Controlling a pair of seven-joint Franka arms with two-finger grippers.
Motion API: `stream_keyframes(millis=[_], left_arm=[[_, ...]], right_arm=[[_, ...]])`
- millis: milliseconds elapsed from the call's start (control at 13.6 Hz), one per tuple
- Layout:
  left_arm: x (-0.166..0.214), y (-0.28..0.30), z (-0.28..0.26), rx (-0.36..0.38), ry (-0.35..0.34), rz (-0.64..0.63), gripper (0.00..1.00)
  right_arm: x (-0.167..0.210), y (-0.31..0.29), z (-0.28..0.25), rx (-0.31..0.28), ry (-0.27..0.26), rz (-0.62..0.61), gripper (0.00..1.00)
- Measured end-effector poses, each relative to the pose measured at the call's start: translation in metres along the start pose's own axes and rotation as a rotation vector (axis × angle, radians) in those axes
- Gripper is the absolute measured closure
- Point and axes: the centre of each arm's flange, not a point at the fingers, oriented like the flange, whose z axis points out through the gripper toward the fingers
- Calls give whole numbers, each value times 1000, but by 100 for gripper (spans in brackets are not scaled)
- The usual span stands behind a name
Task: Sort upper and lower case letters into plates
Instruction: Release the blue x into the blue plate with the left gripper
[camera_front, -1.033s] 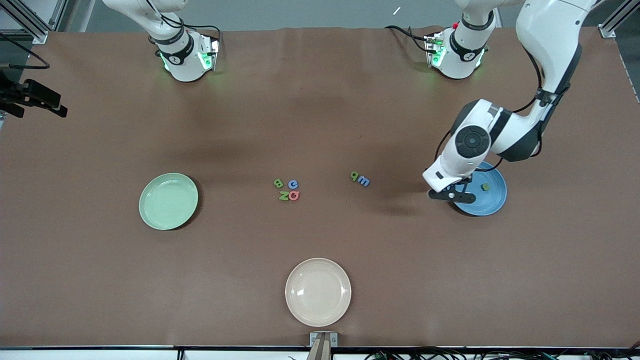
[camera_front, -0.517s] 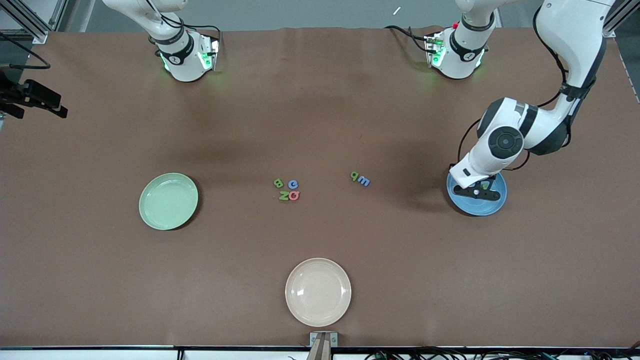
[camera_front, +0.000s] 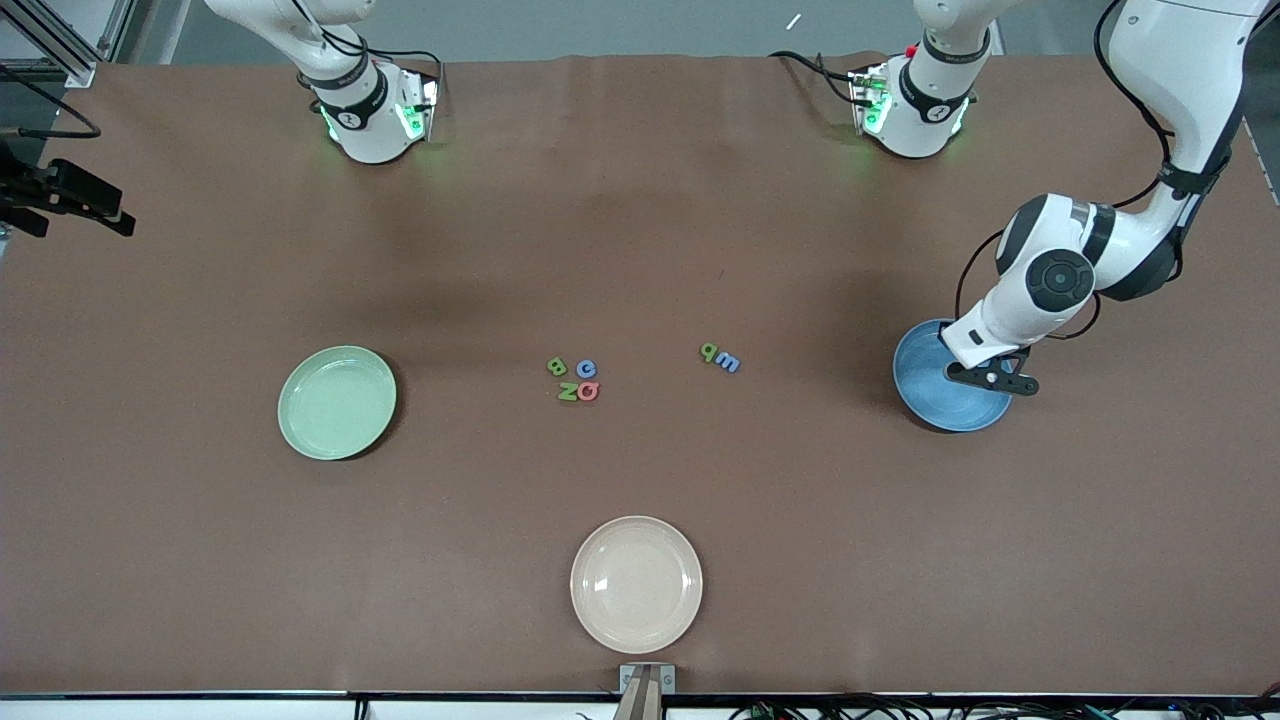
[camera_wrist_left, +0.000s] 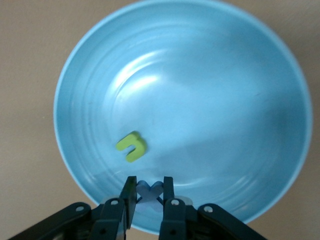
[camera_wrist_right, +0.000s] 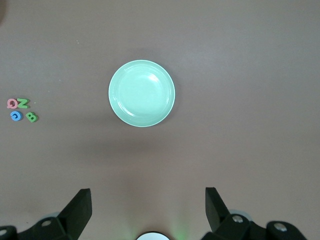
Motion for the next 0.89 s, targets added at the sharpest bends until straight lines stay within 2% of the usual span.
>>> stream_keyframes(millis=[664,812,886], left_arm=[[-2,-1,16,-25,35,12,74],[-2,-1,16,-26,39,12,71],[-1,-1,15,-26,43,12,63]], right_arm=[[0,1,0,0,0,3,0],[0,2,0,0,0,3,0],[0,2,0,1,0,3,0]])
